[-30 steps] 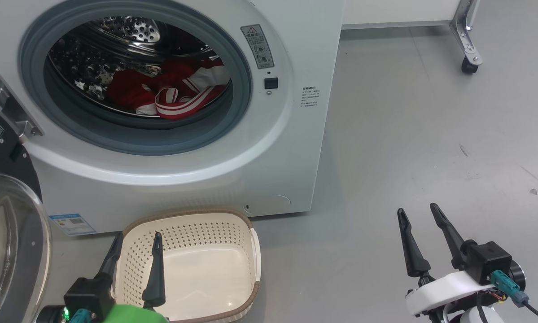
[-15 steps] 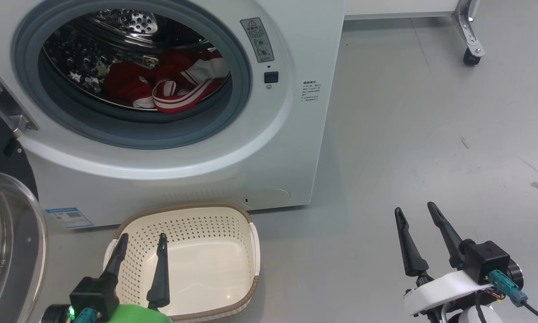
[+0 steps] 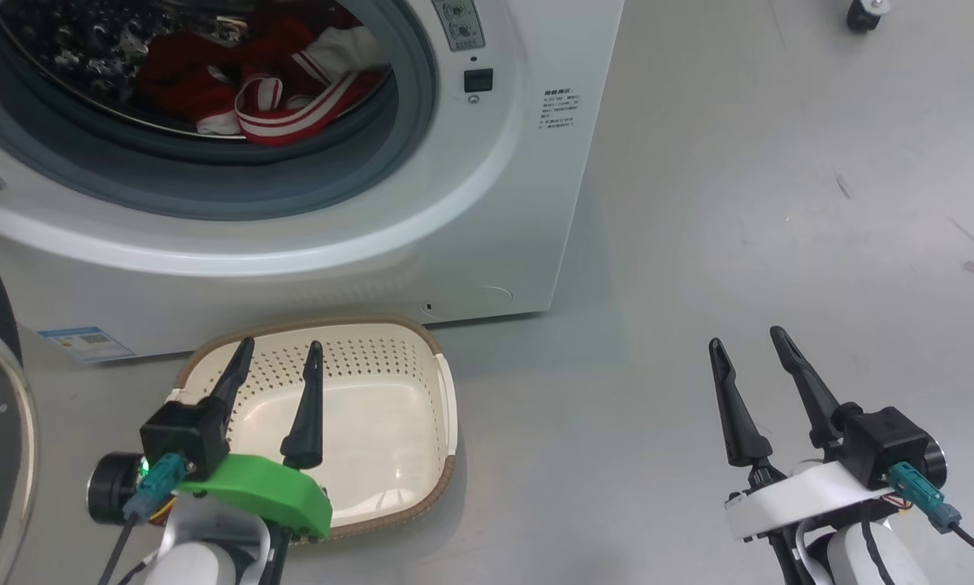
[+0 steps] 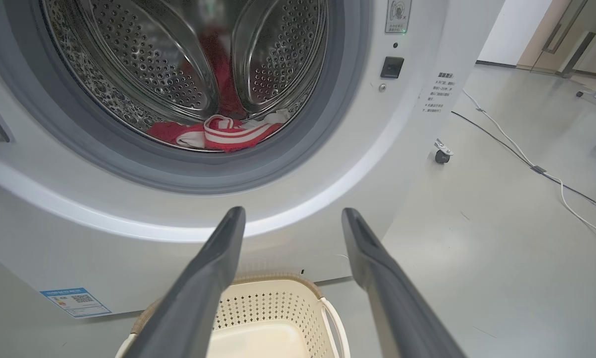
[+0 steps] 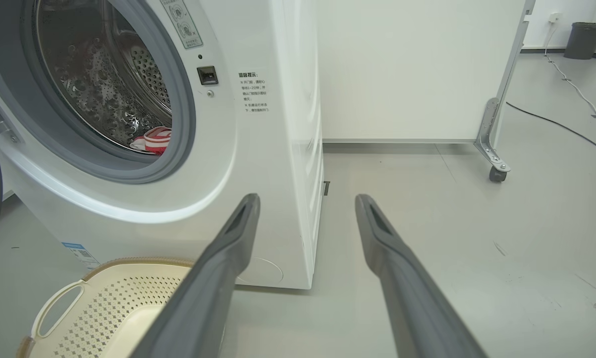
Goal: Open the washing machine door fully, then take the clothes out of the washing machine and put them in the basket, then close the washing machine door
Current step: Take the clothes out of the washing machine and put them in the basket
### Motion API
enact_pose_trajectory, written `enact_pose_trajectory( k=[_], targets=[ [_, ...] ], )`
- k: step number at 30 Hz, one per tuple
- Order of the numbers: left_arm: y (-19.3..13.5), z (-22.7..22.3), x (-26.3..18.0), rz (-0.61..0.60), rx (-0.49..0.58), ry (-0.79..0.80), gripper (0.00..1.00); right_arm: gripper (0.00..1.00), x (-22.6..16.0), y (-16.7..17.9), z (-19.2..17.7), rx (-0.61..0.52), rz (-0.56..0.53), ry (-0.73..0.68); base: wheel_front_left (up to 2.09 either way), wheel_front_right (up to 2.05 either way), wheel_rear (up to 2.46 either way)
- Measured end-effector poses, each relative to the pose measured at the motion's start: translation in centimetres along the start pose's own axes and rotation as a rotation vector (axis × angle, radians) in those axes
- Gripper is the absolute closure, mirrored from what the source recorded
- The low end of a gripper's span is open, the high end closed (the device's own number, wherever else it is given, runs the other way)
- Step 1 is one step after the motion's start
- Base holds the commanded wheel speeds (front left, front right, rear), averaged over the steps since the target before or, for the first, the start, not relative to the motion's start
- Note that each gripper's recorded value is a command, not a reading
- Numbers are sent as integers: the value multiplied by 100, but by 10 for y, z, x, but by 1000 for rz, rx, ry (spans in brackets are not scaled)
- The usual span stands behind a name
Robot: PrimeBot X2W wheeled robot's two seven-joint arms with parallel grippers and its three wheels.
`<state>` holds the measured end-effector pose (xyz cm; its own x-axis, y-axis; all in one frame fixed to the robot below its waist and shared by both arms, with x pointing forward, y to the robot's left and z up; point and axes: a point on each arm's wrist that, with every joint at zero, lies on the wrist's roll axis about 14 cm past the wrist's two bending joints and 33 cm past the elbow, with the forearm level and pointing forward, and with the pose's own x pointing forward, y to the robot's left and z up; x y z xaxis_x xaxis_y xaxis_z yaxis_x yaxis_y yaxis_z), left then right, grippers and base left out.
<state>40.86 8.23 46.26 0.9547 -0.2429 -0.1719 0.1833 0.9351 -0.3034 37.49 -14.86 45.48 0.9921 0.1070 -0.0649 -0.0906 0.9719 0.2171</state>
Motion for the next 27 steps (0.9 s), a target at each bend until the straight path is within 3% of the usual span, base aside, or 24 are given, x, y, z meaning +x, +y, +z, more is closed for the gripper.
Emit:
enact_pose_trajectory(
  k=[15, 27],
  targets=[
    [10, -34, 100, -20, -79, 178, 0, 0, 33, -15, -21, 13, -24, 47, 0, 0, 0],
    [30, -50, 181, -40, -41, 262, 0, 0, 54, -42, -40, 41, -87, 81, 0, 0, 0]
  ],
)
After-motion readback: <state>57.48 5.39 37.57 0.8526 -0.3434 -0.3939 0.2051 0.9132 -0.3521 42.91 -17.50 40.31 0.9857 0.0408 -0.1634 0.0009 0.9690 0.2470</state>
